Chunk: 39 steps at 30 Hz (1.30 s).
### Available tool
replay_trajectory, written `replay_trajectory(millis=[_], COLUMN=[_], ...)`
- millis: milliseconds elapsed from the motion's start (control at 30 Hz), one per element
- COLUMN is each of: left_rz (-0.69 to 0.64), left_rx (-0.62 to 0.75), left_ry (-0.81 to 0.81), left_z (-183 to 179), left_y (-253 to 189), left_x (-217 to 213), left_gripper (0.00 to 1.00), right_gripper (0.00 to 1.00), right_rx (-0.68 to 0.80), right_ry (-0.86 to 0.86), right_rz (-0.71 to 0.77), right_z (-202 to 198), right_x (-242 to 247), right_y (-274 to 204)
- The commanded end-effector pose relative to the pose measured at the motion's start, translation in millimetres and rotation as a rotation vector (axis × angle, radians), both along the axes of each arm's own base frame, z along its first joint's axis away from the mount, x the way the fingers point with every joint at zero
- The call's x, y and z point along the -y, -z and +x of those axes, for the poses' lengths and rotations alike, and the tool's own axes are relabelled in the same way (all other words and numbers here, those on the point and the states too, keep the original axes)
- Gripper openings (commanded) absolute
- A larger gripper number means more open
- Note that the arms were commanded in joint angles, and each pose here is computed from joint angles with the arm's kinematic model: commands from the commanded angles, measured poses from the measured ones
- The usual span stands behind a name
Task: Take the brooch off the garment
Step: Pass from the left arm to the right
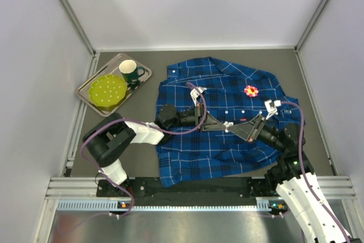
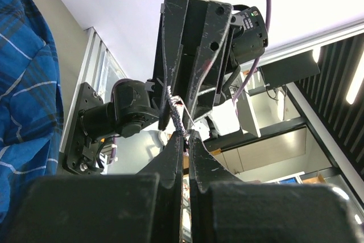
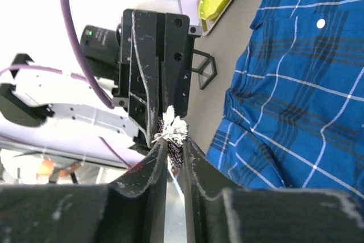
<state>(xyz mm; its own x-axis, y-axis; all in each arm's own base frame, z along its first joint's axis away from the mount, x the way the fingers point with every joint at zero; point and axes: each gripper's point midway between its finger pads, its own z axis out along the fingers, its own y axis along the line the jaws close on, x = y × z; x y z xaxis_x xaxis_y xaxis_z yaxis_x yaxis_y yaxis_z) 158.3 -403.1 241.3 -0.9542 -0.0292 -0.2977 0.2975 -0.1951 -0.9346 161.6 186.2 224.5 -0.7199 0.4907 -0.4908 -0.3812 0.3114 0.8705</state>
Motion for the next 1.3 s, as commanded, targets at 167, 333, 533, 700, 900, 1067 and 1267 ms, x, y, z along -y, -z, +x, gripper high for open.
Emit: replay_trajectory(millis=[167,333,533,700,900,1067,1267], left_rz=[-0.295,-0.219,-0.159,-0.103,0.002,0.041,-0.006], left_rx=[0.288,0.304,0.351,0.345,0.326,0.331,0.305], left_ry=[-0.003,-0.034,-0.083,-0.101,-0.067,-0.074,0.032], left_z=[-23,-18,-10,1,11,14,2], left_y=[-69,-60,-58,-54,-39,-34,-36], left_x=[-18,-16,-37,-38,-25,-24,-20], left_gripper=[0.00,0.21,0.51,0.51,0.58,0.59,0.55], right_gripper=[0.00,0.00,0.00,0.00,0.00,0.00,0.00], right_rx=[0.075,0.055,0.068,0.064,0.079,0.099,0.116], right_ry=[0.032,0.032,0.016,-0.038,-0.084,-0.113,-0.155], right_rz=[0.018,-0.006,-0.012,-0.021,-0.035,-0.046,-0.055], right_z=[0,0,-3,-9,-13,-17,-21], right_x=[4,5,4,0,-3,-5,-8], right_y=[-19,-10,-17,-21,-25,-26,-28])
